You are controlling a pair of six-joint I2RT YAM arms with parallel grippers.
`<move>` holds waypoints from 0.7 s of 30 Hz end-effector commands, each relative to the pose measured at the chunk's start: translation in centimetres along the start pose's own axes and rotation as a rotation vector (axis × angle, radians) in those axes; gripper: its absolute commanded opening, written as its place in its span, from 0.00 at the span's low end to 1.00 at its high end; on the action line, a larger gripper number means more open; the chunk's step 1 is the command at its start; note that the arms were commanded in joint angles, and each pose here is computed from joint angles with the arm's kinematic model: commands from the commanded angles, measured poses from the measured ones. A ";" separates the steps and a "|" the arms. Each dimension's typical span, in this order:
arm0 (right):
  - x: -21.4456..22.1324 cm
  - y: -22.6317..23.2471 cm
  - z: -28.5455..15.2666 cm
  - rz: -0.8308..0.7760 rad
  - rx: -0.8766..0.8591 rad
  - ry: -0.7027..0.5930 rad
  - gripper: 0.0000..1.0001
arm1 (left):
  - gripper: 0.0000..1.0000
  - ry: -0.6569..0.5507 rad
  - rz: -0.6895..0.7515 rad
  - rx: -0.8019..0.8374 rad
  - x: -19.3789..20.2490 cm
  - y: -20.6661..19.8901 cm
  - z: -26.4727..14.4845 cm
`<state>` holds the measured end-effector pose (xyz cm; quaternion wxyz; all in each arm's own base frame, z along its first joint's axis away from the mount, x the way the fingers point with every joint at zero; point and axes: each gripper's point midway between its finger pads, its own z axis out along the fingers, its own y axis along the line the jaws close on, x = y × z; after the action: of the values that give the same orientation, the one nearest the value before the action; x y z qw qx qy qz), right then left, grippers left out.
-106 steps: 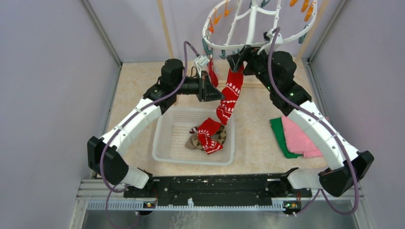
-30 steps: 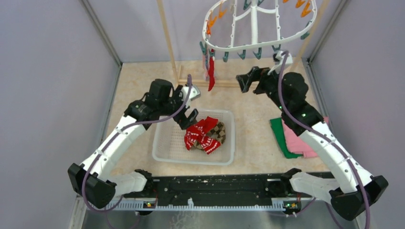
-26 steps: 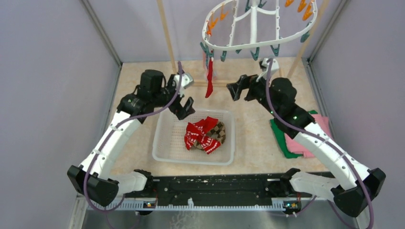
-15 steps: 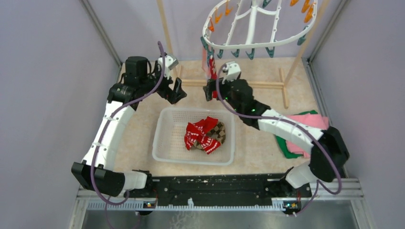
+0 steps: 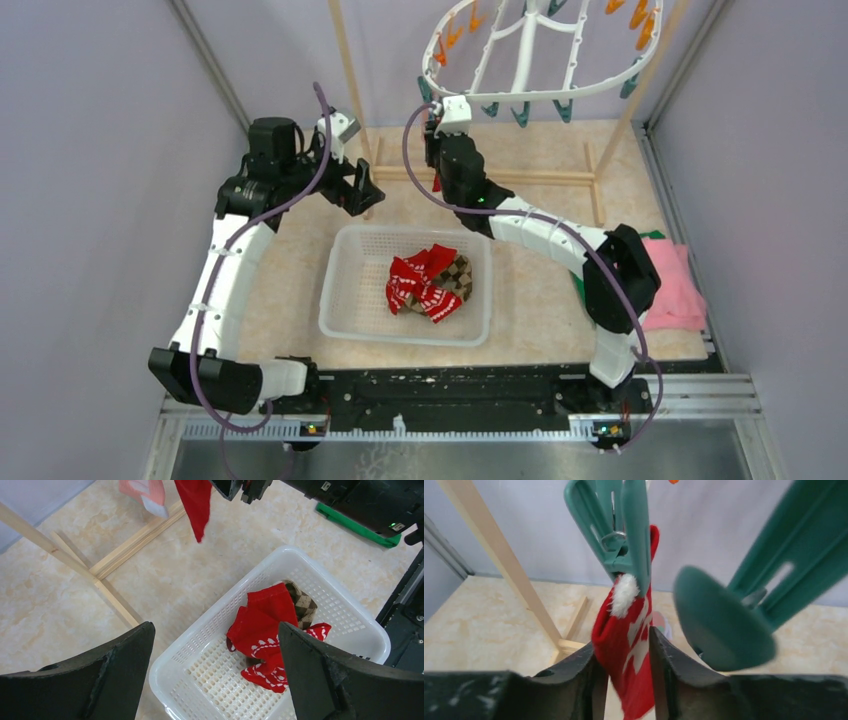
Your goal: Remove the socks clipped to the hanger
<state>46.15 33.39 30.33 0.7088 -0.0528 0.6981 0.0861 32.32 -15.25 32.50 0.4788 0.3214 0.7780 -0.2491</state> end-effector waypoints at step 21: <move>-10.9 -1.1 -14.5 0.295 -0.454 -0.023 0.03 | 0.99 -0.138 0.003 0.081 -2.7 -2.2 -1.4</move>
<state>35.00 30.25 37.48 0.6738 -0.1135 0.6764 0.2751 31.44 -16.07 32.92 0.4824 0.3143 0.7647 -0.2892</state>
